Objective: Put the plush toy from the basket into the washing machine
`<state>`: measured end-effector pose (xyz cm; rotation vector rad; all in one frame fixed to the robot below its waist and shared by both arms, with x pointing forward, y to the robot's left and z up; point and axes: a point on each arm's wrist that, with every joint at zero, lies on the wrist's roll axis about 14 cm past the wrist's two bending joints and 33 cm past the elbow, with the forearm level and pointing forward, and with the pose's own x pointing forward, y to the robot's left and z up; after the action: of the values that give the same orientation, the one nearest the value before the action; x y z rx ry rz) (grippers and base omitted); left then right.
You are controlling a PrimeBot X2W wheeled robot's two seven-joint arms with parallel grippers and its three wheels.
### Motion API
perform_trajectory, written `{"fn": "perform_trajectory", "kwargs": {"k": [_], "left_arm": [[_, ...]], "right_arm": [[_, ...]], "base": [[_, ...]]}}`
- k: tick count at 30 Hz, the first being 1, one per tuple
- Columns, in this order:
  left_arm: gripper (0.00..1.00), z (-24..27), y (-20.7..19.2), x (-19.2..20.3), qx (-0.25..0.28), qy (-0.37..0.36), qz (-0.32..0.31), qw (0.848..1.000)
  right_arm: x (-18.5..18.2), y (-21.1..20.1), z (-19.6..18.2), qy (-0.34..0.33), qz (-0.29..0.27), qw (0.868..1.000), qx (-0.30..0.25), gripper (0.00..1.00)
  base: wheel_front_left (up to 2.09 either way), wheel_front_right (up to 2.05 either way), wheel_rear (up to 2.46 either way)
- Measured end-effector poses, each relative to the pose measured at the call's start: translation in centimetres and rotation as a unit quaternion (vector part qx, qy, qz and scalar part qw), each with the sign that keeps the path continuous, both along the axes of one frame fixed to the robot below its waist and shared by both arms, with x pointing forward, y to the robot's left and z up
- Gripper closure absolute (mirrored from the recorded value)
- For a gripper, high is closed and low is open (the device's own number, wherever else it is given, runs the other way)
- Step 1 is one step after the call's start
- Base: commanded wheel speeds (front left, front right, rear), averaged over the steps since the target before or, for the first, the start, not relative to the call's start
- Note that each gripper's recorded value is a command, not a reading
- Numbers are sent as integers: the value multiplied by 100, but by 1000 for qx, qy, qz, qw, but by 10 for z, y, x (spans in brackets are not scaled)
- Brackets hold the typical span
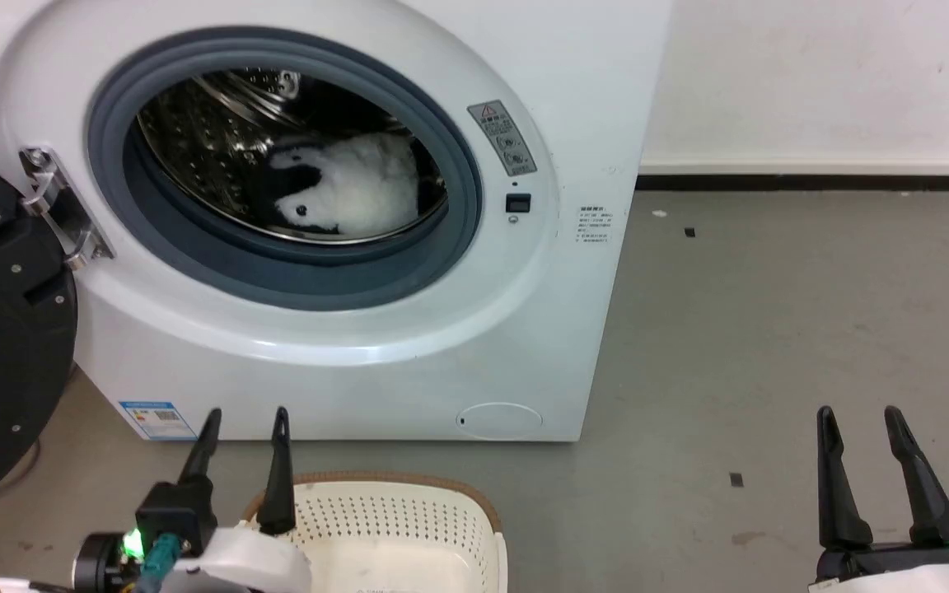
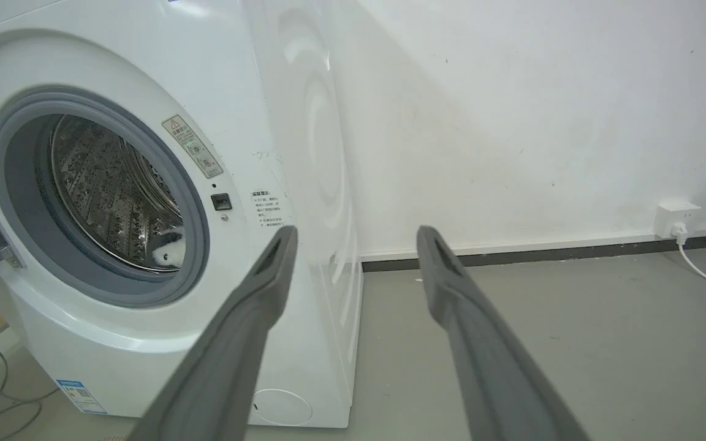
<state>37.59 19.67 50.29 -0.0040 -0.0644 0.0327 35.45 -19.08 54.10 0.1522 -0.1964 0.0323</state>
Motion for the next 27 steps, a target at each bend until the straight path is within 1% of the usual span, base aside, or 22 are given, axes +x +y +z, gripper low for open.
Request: {"fn": "perform_trajectory", "kwargs": {"k": [5, 6, 27], "left_arm": [[0, -5, -6, -11, -4, 6, -7, 1000], [100, -5, -7, -11, -4, 6, -8, 1000], [100, -2, -10, -10, -1, 13, -12, 1000]], "right_arm": [[-6, -1, 2, -3, -2, 1000, -4, 0], [-7, -2, 3, -4, -3, 1000, -3, 100], [-6, 2, -2, 13, 4, 1000, -13, 100]], "base": [[0, 0, 0], [0, 0, 0], [0, 0, 0]]}}
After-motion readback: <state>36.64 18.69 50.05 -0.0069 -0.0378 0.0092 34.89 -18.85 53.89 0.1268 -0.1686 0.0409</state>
